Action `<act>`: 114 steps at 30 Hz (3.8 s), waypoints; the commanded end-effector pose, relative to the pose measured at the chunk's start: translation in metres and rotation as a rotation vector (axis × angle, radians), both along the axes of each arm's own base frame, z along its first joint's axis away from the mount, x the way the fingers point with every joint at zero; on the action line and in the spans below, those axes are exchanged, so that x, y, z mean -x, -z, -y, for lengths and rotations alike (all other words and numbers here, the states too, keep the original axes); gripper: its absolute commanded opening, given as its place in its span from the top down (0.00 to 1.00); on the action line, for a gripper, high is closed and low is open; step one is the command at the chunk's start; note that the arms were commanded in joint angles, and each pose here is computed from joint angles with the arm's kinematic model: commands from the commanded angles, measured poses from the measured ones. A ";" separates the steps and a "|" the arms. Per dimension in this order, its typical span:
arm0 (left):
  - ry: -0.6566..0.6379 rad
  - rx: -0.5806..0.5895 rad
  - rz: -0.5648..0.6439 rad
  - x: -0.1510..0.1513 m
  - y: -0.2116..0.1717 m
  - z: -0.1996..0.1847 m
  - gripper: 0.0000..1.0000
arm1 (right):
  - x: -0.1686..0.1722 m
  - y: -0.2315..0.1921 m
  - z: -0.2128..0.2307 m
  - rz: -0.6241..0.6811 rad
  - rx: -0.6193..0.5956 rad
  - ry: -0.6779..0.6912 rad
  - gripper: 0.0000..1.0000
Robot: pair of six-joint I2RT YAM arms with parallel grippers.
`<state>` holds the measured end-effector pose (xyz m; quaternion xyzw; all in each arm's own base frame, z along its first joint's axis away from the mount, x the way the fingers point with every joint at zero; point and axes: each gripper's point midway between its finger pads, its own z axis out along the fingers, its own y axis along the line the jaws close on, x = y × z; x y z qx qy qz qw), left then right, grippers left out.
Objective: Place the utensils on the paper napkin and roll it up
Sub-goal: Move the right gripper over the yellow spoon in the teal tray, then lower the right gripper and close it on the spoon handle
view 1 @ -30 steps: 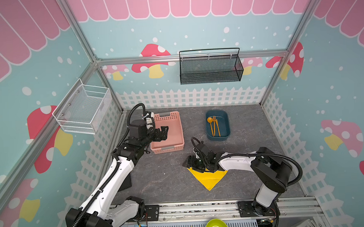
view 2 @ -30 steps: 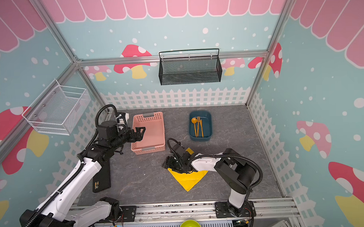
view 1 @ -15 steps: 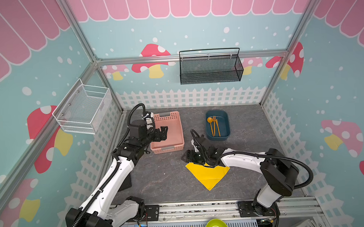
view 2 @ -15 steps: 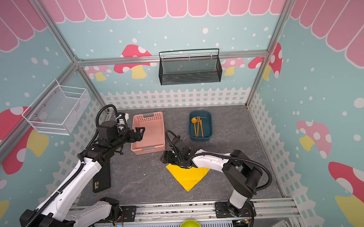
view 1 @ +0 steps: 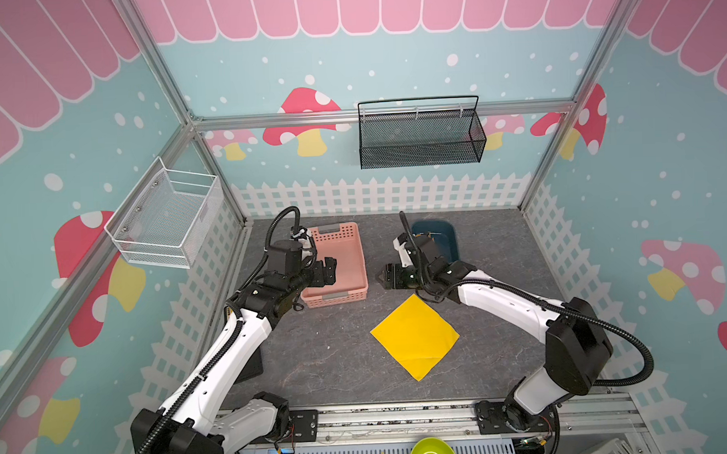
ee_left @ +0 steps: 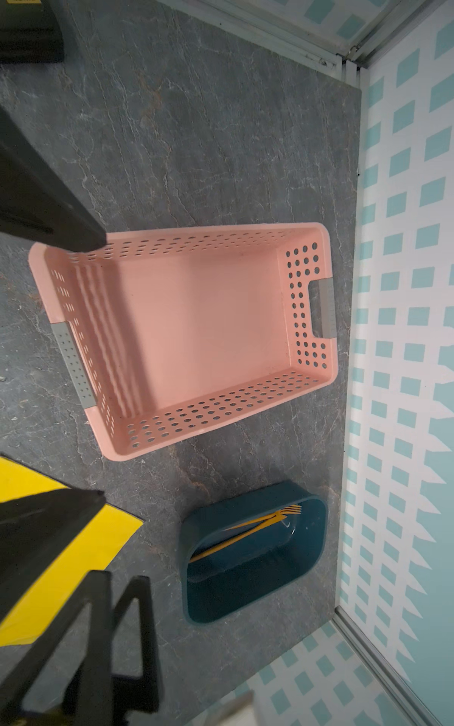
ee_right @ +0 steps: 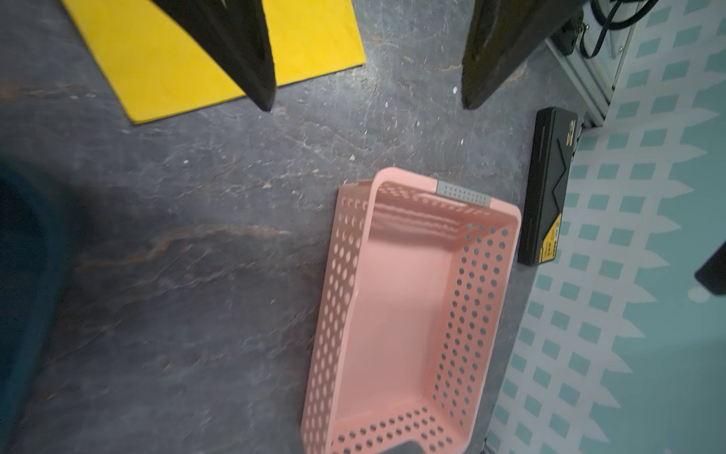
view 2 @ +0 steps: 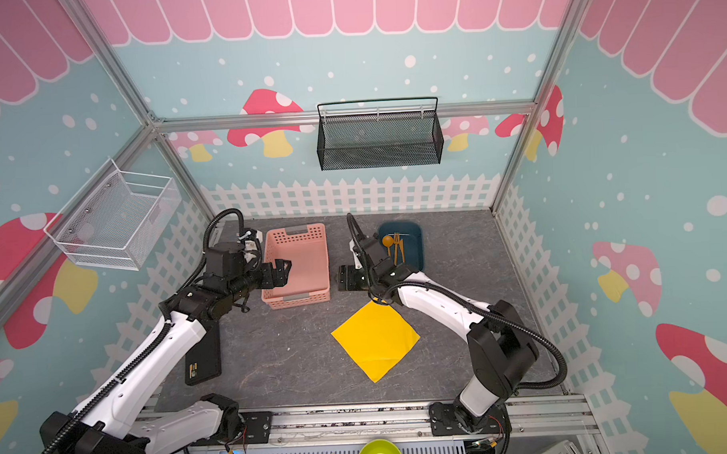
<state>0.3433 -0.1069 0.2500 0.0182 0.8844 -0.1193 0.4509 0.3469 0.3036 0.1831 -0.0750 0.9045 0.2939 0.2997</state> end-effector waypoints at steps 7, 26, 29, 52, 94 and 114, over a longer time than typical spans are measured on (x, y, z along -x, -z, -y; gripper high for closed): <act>-0.061 -0.044 -0.023 0.008 0.013 -0.015 0.08 | -0.047 -0.018 0.062 0.069 0.173 0.081 0.27; -0.061 -0.058 -0.001 0.013 0.012 -0.019 0.08 | -0.135 0.042 0.107 -0.036 0.340 0.130 0.46; -0.059 -0.059 -0.005 0.013 0.013 -0.019 0.08 | -0.145 0.055 0.111 -0.060 0.356 0.142 0.50; -0.035 -0.066 -0.012 0.014 0.018 -0.016 0.07 | -0.182 0.113 0.134 -0.163 0.424 0.194 0.78; -0.048 -0.081 0.004 0.017 0.015 -0.021 0.07 | -0.194 0.155 0.136 -0.249 0.464 0.174 0.82; -0.052 -0.087 0.002 0.017 0.015 -0.022 0.07 | -0.190 0.171 0.138 -0.285 0.482 0.172 0.82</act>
